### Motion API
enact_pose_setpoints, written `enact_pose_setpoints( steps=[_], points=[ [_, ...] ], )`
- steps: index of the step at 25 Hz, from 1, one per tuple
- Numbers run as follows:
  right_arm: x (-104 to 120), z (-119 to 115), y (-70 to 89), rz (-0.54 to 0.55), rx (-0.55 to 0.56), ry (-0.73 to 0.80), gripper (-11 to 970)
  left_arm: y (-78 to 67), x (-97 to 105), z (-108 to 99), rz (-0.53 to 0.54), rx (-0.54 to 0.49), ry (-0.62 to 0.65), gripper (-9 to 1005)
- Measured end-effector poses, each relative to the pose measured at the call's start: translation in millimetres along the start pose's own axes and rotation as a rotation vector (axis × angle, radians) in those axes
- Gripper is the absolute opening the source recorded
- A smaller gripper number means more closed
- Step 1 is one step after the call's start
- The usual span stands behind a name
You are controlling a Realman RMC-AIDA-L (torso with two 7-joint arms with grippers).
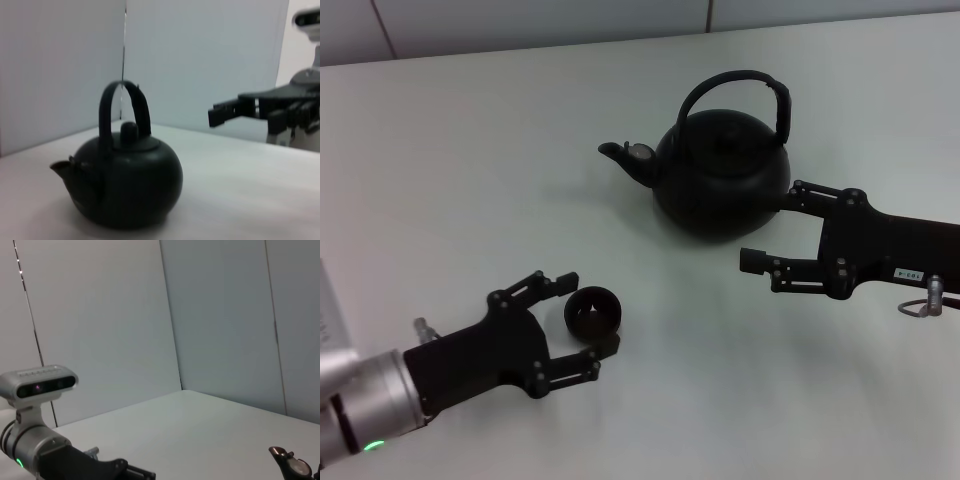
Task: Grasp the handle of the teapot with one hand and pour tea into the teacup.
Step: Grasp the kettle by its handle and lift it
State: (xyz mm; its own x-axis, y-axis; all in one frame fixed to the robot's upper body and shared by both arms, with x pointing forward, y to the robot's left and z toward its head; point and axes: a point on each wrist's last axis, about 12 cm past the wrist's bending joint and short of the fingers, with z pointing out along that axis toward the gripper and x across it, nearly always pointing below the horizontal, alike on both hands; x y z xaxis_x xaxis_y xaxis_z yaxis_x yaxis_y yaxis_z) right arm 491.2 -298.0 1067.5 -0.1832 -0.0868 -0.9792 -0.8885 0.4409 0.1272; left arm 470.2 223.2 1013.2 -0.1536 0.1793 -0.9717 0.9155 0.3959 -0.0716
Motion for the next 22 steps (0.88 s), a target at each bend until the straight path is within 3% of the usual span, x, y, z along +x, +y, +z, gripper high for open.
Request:
enact_pose_setpoints(
  steps=[12, 17, 22],
  points=[
    [1, 2, -2.7, 0.008, 0.030, -0.008, 822, -2.4, -15, -36, 0.002, 0.071, -0.143, 871],
    [3, 9, -6.3, 0.034, 0.052, -0.025, 820, 8.7, -29, -59, 0.030, 0.115, -0.155, 872],
    [5, 18, -9.7, 0.078, 0.088, -0.058, 821, 16.8, -36, -69, 0.053, 0.142, -0.110, 872]
  ],
)
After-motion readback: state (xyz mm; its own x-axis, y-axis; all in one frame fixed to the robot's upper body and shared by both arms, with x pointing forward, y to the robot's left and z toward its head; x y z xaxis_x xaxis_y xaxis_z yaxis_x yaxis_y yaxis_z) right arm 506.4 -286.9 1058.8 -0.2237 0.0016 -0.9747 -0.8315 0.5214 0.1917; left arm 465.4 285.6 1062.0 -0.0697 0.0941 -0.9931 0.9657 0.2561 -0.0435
